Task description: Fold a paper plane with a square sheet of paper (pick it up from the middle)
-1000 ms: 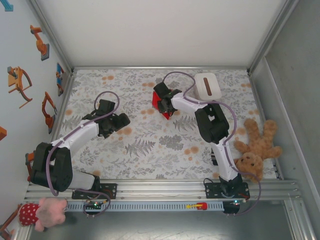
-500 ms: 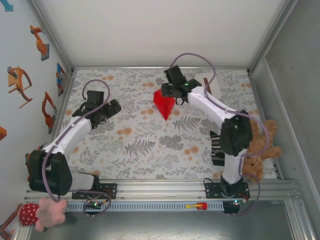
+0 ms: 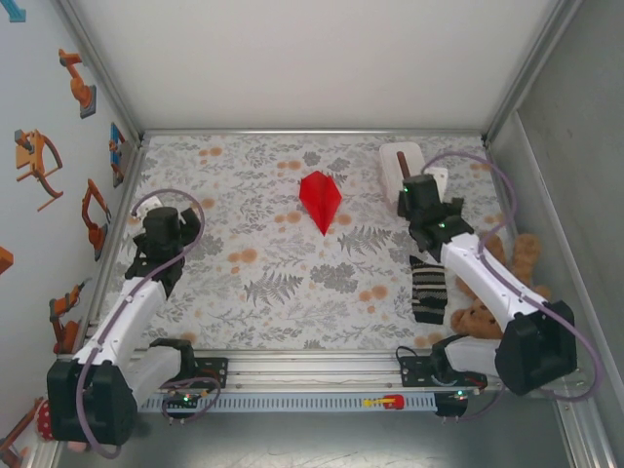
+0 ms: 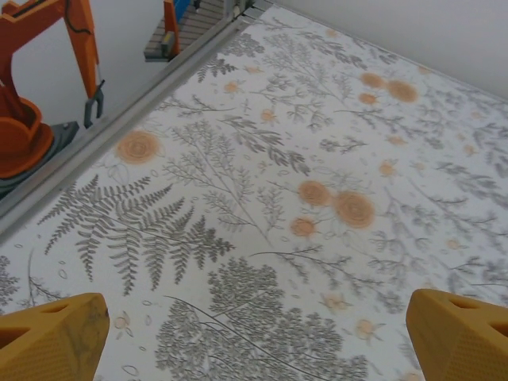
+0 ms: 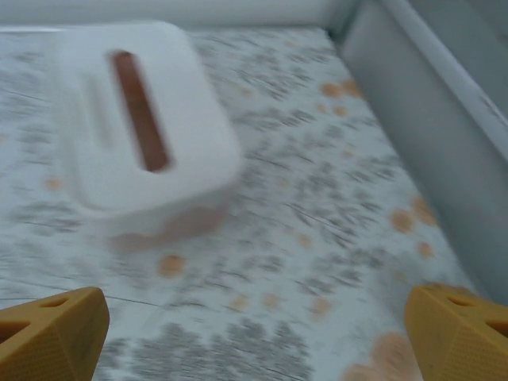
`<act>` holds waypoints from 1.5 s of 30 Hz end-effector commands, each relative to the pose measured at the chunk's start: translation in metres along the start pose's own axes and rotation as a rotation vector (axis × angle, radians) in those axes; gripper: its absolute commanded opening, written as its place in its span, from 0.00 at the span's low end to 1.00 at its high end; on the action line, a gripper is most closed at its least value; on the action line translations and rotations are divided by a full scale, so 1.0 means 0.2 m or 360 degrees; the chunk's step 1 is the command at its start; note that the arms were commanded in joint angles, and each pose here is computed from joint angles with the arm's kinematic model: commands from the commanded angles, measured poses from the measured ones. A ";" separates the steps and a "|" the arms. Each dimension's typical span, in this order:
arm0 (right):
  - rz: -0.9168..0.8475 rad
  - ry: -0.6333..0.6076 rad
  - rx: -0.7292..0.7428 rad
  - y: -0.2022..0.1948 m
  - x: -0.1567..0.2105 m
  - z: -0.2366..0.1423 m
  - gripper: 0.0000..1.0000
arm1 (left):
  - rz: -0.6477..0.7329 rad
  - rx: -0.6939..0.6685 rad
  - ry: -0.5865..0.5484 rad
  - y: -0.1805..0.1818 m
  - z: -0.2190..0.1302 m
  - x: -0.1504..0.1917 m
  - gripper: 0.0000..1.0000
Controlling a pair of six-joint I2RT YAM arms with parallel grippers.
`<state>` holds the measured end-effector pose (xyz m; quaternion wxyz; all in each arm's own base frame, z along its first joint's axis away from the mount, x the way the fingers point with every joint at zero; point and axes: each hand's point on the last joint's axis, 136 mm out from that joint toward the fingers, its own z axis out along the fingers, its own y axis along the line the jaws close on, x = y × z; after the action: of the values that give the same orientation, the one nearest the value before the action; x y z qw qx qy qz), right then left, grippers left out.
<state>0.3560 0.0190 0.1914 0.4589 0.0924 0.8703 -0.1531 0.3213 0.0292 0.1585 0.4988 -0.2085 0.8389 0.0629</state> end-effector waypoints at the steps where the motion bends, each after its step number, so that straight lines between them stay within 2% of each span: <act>1: 0.0151 -0.0200 0.0231 -0.23 -0.02 0.01 0.95 | 0.0104 0.0030 -0.0222 0.00 0.01 -0.09 0.96; 7: 0.0266 -0.0280 0.0220 -0.38 0.11 0.12 0.95 | 0.0198 0.0135 -0.0175 -0.03 0.14 -0.01 0.96; 10: 0.0257 -0.0322 0.0233 -0.40 0.19 0.18 0.95 | 0.0226 0.0283 -0.0199 -0.10 0.19 0.03 0.96; 14: 0.0239 -0.0329 0.0152 -0.36 0.24 0.26 0.94 | 0.0290 0.0434 -0.0239 -0.18 0.22 0.07 0.96; 23: 0.0145 -0.0424 -0.0169 -0.18 0.25 0.36 0.94 | 0.0300 0.0554 -0.0204 -0.20 0.32 0.12 0.96; 30: 0.0171 -0.0384 -0.0298 -0.12 0.32 0.49 0.93 | 0.0312 0.0588 -0.0127 -0.23 0.42 0.18 0.96; 36: 0.0165 -0.0357 -0.0306 -0.11 0.32 0.50 0.93 | 0.0410 0.0481 -0.0108 -0.25 0.45 0.21 0.96; 38: 0.0165 -0.0358 -0.0305 -0.11 0.32 0.50 0.99 | 0.0406 0.0468 -0.0131 -0.24 0.45 0.21 0.96; 45: 0.0166 -0.0361 -0.0305 -0.11 0.31 0.50 0.99 | 0.0410 0.0453 -0.0137 -0.24 0.45 0.21 0.96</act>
<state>0.3813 -0.0323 0.0717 0.5414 0.0724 0.8361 -0.0514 0.3925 0.0005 0.0768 0.5342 -0.0288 0.8448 0.0047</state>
